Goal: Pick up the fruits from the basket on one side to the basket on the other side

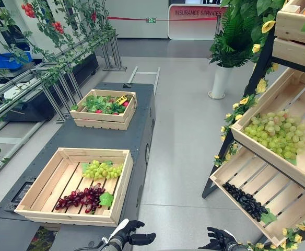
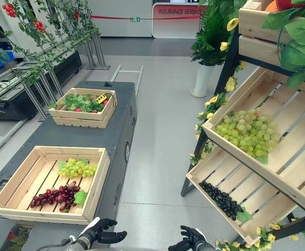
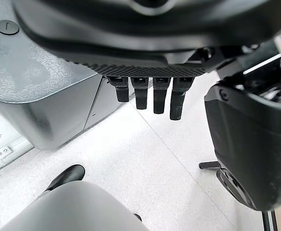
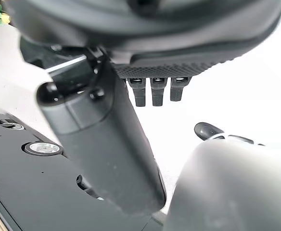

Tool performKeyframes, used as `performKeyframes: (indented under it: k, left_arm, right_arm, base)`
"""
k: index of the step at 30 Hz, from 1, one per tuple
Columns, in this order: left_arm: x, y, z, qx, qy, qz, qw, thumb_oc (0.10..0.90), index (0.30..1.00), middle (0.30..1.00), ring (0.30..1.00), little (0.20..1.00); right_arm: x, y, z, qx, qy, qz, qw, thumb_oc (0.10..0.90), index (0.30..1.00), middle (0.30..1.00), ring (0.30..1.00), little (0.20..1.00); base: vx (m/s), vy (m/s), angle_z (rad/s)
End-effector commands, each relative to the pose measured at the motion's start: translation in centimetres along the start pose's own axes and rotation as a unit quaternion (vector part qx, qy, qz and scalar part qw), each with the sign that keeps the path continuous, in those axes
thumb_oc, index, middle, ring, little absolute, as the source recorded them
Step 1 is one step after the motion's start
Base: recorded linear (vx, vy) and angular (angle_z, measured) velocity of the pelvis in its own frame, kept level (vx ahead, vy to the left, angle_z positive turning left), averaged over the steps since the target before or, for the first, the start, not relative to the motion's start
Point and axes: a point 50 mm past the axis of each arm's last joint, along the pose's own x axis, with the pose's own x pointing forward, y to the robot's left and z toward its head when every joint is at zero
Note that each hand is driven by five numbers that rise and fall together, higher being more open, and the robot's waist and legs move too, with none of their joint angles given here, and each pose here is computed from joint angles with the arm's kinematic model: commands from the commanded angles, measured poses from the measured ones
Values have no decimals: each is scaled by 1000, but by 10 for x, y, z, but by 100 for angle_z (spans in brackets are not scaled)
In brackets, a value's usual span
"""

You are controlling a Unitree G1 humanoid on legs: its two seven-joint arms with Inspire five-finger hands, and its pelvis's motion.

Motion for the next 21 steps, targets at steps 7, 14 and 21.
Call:
performKeyframes:
  k: [7, 14, 21]
  left_arm:
    - [14, 8, 42, -7, -70, 12, 997, 800, 900, 900, 900, 900]
    - [15, 8, 43, 3, -71, 17, 997, 800, 900, 900, 900, 900]
    - [15, 7, 46, 8, -77, 24, 997, 800, 900, 900, 900, 900]
  right_arm:
    - [9, 7, 37, -43, -42, 6, 998, 800, 900, 900, 900, 900]
    - [9, 7, 38, -45, -43, 6, 998, 800, 900, 900, 900, 900]
    - [9, 10, 39, -48, -46, 6, 998, 800, 900, 900, 900, 900]
  base:
    - [0, 0, 0]
    - [0, 0, 0]
    - [0, 0, 0]
